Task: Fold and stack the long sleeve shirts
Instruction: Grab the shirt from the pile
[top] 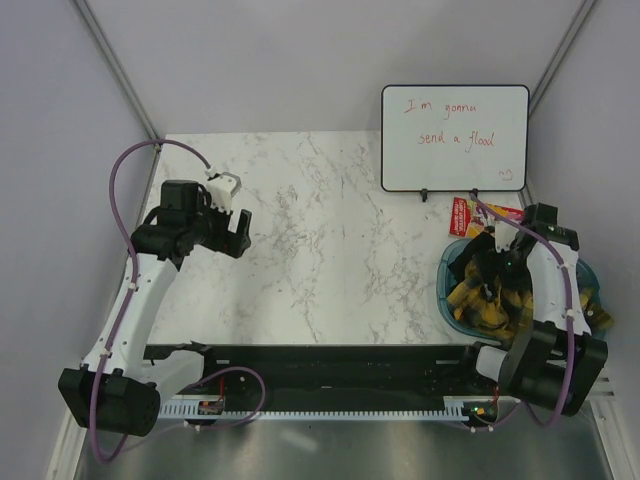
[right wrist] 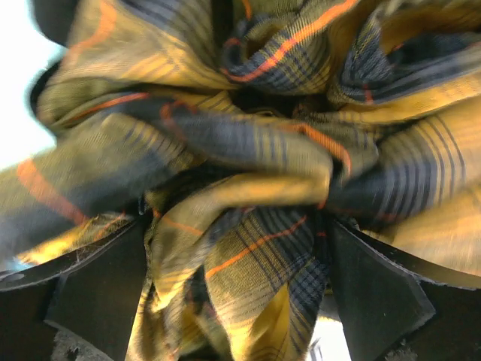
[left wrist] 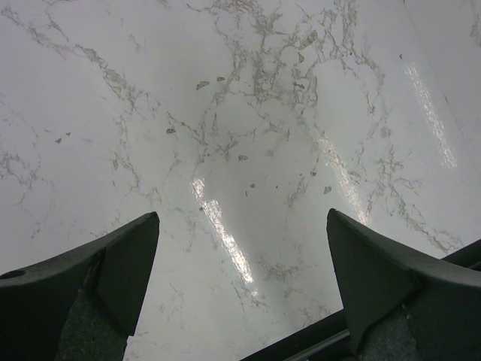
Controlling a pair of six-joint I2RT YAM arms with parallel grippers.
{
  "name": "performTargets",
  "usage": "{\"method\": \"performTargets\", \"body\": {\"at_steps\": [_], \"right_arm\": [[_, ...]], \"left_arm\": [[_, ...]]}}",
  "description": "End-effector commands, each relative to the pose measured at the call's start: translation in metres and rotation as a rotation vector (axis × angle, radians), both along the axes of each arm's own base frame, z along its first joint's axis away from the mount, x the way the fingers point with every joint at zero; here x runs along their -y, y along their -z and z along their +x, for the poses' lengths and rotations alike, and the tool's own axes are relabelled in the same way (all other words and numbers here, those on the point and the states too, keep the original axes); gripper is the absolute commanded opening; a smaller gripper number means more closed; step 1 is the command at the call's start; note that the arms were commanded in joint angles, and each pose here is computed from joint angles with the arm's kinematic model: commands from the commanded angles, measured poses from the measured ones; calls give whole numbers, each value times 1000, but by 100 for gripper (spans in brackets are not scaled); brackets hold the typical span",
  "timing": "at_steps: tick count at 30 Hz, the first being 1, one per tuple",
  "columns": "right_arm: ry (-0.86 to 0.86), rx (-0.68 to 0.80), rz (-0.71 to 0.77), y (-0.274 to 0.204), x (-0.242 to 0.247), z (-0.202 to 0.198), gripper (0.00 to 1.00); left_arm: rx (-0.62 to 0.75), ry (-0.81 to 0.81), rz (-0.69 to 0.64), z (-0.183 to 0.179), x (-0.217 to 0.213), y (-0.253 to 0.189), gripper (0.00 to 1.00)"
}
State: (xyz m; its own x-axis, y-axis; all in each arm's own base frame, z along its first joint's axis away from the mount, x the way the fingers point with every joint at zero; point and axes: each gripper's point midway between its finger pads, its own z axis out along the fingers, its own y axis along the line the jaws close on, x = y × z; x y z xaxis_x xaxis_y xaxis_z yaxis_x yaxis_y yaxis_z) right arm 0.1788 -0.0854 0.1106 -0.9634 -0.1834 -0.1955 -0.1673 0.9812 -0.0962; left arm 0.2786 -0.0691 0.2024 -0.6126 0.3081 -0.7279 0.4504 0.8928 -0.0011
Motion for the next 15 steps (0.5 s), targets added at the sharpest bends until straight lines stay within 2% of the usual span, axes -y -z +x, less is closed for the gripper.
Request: {"method": "performTargets", "body": {"at_steps": [1,4,5,6,7,8,10,13,15], "right_arm": [[-24,-51,-59,27,18,-7,98],[-60,-109,-19,42,15,-12,98],[-70,-111,2,44,13,-11,94],[-78,-119,4,44,13,-11,83],[-92,-139,42,47,8,-11,65],[-94,-127,54,43,8,-6,26],[-100,-105,111,36,-2,-2,0],[-117,41,150,-6,-14,16,0],[-131,200,139,-53,-16,38,0]], "left_arm": [[9,53,-15,-5,7,-2,99],[4,55,-17,-3,8,-2,99],[5,56,-20,-3,9,-3,99],[4,57,-23,-2,9,-3,99],[2,59,-27,-1,10,-3,100],[4,60,-34,0,12,-6,99],[3,56,-46,0,13,-8,99],[5,54,-67,0,16,-16,99],[11,60,-78,-1,18,-23,99]]}}
